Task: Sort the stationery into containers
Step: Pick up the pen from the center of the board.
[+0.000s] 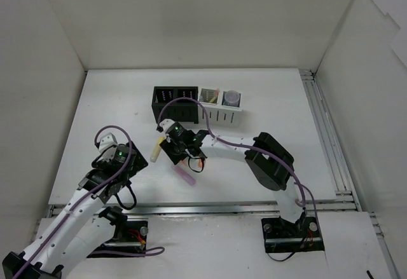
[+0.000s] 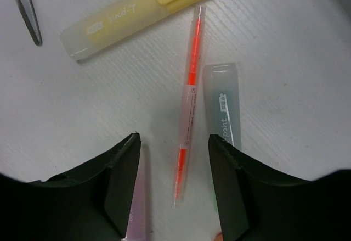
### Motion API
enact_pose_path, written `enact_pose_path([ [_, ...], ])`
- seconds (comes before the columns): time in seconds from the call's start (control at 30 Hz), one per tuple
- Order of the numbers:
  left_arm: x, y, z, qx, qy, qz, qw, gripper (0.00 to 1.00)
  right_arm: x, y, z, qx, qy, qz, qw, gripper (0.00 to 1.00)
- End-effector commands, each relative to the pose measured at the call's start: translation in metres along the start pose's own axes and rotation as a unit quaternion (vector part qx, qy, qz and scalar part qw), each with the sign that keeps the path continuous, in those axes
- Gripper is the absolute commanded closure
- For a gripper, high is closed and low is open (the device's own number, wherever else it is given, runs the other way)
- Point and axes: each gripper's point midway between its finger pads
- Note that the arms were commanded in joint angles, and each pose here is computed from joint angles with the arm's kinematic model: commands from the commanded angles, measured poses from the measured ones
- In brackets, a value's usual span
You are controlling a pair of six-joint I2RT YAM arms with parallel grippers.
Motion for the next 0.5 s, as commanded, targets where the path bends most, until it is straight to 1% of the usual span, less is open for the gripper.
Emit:
enact_pose_path([
  [0.0,-0.022,0.009,-0.011,0.013,0.026,-0.028,0.999,0.01,-0.025,0.006,0.007,0.008,-0.004,-0.028,1.0,0.53],
  [0.2,-0.025,0.01,-0.014,0.023,0.03,-0.036,0.999,0.01,-0.015,-0.007,0.001,0.027,0.001,-0.011,1.0,0.64],
  [0.33,-0.029,0.011,-0.012,0.019,0.029,-0.041,0.999,0.01,-0.01,-0.016,-0.009,0.049,0.003,-0.002,0.999,0.67],
  [0.4,-0.03,0.01,-0.013,0.018,0.026,-0.041,0.999,0.01,-0.01,-0.018,-0.01,0.059,0.011,-0.003,0.998,0.75],
  [0.43,-0.031,0.01,-0.012,0.015,0.025,-0.042,0.999,0.0,-0.011,-0.02,-0.011,0.062,0.015,-0.002,0.998,0.84],
  [0.47,-0.031,0.01,-0.012,0.014,0.023,-0.042,0.999,0.01,-0.011,-0.021,-0.01,0.063,0.024,-0.002,0.998,0.89],
])
Point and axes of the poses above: each gripper's point midway between its finger pads, its own y axis back along the fingers, its own z axis along the line the jaws close on, x = y × z, and after that the axes turned 2 degrees about -y, right-handed
